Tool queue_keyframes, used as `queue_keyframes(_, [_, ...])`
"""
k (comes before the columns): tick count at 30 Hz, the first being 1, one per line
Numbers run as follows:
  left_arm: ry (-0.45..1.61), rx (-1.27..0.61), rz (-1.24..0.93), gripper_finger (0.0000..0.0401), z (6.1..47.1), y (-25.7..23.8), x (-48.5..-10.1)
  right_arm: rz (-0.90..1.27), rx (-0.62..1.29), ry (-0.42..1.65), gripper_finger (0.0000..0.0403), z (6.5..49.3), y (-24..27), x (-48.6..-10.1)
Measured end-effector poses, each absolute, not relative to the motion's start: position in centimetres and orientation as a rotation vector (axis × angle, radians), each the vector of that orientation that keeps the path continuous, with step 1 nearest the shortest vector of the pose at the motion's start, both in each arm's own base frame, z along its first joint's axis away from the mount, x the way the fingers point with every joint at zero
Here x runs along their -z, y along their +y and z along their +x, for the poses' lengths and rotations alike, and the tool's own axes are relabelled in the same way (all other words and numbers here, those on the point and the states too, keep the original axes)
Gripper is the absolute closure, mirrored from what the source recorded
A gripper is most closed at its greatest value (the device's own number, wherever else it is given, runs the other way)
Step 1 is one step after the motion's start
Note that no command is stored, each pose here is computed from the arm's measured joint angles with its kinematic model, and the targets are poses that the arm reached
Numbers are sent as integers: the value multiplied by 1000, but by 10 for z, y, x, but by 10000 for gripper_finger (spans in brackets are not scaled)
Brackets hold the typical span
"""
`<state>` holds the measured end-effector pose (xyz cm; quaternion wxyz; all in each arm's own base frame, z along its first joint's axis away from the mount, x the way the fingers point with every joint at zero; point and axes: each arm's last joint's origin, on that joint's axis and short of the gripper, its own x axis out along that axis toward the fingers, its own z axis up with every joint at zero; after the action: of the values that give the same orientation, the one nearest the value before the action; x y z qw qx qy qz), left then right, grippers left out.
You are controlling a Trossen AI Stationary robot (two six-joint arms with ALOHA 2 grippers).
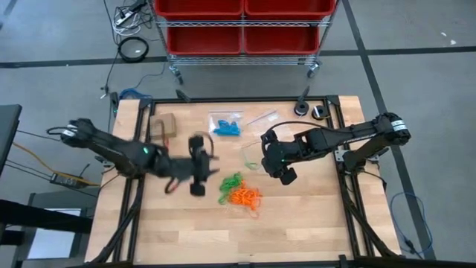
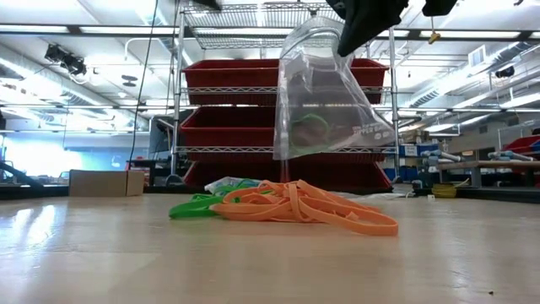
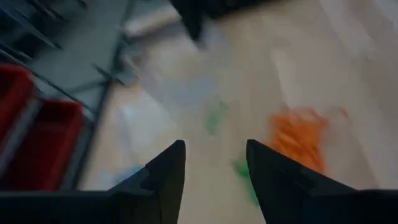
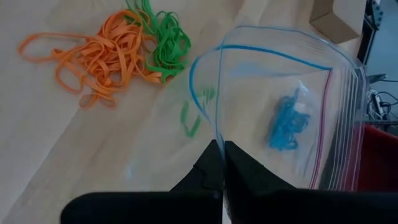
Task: Sort rubber bands
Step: Put the green rubber band into the bottom transparent zip bag
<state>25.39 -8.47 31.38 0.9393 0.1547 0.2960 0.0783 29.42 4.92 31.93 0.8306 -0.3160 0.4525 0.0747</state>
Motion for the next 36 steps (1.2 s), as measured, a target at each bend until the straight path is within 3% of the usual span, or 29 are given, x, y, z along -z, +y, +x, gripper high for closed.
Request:
queue_keyframes(7, [507, -121, 101, 225, 259, -116, -217, -664, -161, 959, 403, 294, 49, -319])
queue_keyframes(18, [622, -300, 92, 225, 266, -132, -134, -661, -173, 961, 403, 294, 50, -319])
queue_keyframes(27, [716, -361, 20, 233, 258, -122, -107, -653, -168, 944, 403, 295, 51, -320])
queue_keyframes(36, [610, -264, -153, 307, 255, -107, -97, -651, -163, 931, 403, 296, 51, -321])
